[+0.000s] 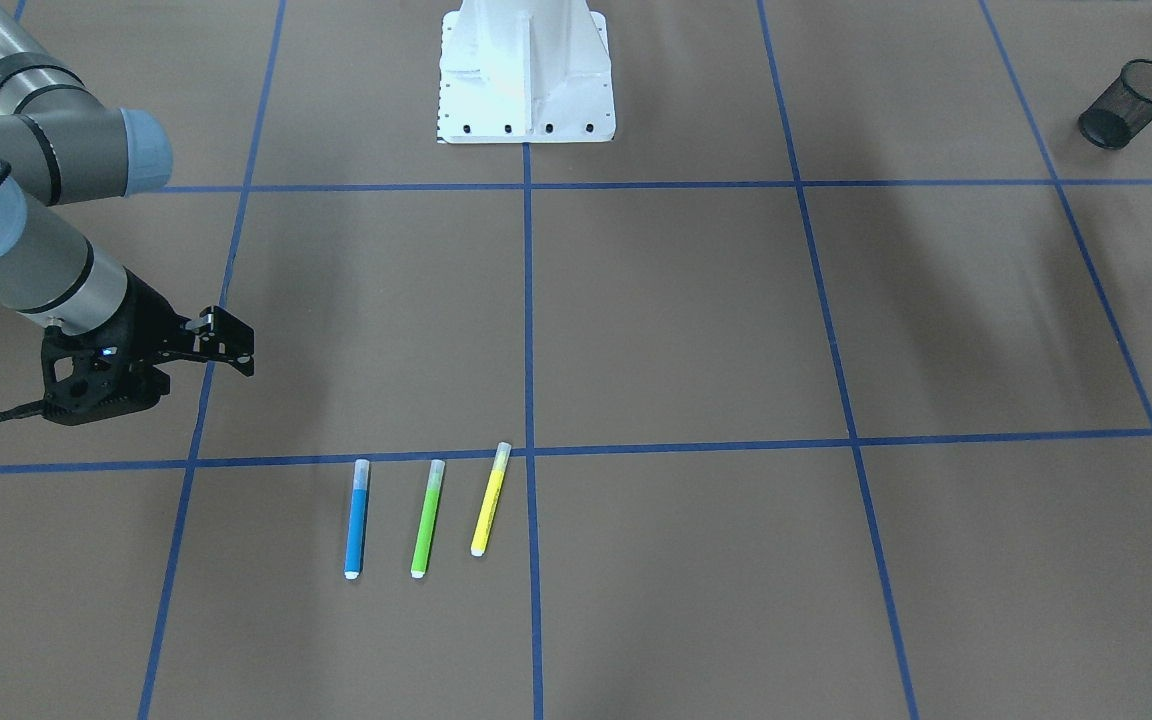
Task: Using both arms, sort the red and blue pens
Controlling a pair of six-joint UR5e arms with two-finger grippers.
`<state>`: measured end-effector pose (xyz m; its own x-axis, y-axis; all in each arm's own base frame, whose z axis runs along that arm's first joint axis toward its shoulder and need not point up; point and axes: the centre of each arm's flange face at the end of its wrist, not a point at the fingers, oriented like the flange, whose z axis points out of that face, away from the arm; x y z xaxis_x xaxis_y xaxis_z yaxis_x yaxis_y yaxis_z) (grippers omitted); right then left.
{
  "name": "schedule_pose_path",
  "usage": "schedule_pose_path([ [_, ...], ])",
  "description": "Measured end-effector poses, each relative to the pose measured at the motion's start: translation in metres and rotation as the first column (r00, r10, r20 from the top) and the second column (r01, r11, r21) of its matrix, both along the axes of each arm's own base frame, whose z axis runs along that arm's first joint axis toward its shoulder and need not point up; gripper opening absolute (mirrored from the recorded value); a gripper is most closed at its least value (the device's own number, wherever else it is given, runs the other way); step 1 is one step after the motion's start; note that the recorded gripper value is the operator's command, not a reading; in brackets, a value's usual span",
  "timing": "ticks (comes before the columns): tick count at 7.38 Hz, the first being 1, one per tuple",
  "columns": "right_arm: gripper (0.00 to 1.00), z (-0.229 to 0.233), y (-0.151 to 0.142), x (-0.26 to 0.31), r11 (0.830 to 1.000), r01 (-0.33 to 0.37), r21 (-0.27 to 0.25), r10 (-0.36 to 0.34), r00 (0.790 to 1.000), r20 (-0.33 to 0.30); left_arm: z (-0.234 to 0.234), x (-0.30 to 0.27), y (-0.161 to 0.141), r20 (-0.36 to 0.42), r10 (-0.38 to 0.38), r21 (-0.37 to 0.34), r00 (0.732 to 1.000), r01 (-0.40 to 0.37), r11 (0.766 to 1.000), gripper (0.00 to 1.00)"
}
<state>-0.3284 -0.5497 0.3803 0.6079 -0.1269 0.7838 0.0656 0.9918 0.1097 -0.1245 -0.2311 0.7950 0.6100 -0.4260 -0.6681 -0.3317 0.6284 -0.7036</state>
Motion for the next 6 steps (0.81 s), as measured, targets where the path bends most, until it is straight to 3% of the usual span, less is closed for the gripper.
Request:
schedule_pose_path([
  [2,0.98,-0.011,-0.009,-0.023,0.999,-0.033,0.007,0.033,0.999,-0.027,0.008,0.009,0.044,-0.054,0.004,-0.097,0.999,-0.009,0.995,0.0],
  [6,0.98,-0.011,-0.008,-0.049,0.998,-0.065,0.008,0.065,0.996,-0.061,0.011,0.013,0.056,-0.07,-0.012,-0.141,0.997,0.002,0.99,0.03],
])
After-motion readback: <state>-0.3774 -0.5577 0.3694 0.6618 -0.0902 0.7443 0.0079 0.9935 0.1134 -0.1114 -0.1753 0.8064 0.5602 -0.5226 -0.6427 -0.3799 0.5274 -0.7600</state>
